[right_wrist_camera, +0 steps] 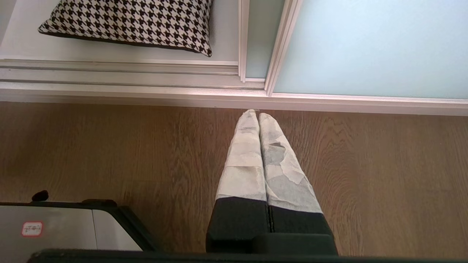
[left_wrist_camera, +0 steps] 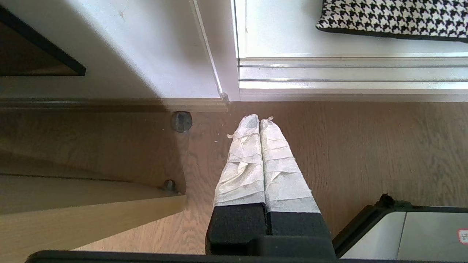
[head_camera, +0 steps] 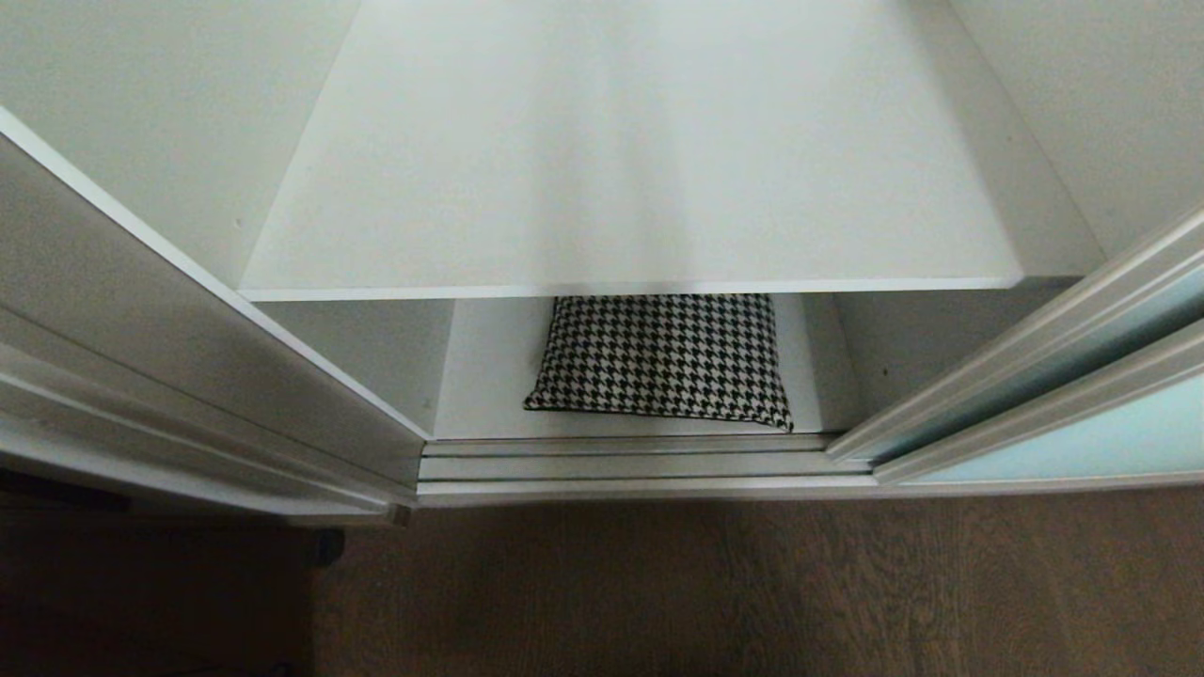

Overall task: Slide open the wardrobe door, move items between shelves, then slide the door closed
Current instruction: Place the pillow on the higher shelf

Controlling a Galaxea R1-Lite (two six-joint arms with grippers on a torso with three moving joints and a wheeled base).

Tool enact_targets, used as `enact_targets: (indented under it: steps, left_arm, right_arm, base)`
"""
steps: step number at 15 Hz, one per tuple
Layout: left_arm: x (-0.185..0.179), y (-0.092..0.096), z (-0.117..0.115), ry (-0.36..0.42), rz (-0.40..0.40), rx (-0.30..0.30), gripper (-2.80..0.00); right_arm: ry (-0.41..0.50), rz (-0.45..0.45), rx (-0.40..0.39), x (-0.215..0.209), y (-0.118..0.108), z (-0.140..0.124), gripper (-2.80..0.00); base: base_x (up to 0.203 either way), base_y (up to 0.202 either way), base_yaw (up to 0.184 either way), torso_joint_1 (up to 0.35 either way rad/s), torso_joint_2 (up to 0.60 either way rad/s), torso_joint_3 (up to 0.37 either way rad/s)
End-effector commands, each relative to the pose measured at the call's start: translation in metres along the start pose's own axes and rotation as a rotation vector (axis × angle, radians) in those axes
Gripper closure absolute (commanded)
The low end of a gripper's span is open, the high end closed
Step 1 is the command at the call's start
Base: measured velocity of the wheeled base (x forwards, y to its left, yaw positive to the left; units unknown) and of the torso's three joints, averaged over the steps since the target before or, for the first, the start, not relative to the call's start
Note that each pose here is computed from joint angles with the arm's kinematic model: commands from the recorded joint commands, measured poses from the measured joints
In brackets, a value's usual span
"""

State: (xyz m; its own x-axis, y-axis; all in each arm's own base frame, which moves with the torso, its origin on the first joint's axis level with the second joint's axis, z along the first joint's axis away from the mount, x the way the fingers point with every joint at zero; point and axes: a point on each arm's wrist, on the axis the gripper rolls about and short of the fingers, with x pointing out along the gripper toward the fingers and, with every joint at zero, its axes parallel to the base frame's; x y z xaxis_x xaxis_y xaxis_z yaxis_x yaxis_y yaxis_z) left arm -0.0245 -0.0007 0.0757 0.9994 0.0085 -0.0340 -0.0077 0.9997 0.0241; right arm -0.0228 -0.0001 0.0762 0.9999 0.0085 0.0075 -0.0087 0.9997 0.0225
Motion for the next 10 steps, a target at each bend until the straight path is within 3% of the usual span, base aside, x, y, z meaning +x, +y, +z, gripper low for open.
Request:
enact_targets:
  steps: [1, 10]
  left_arm:
    - [0.0001, 0.0, 0.0001, 0.001, -0.001, 0.001, 0.0]
    - [0.0001, 0.0, 0.0002, 0.0, 0.0, 0.0, 0.0]
  right_arm:
    - [-0.002, 0.001, -0.001, -0.0001, 0.0, 0.0, 0.0]
    - [-0.002, 0.002, -0.001, -0.0001, 0.0, 0.0, 0.0]
  base:
    - [0.0, 0.0, 0.0, 0.0, 0.0, 0.0]
    - [0.0, 0.0, 0.0, 0.0, 0.0, 0.0]
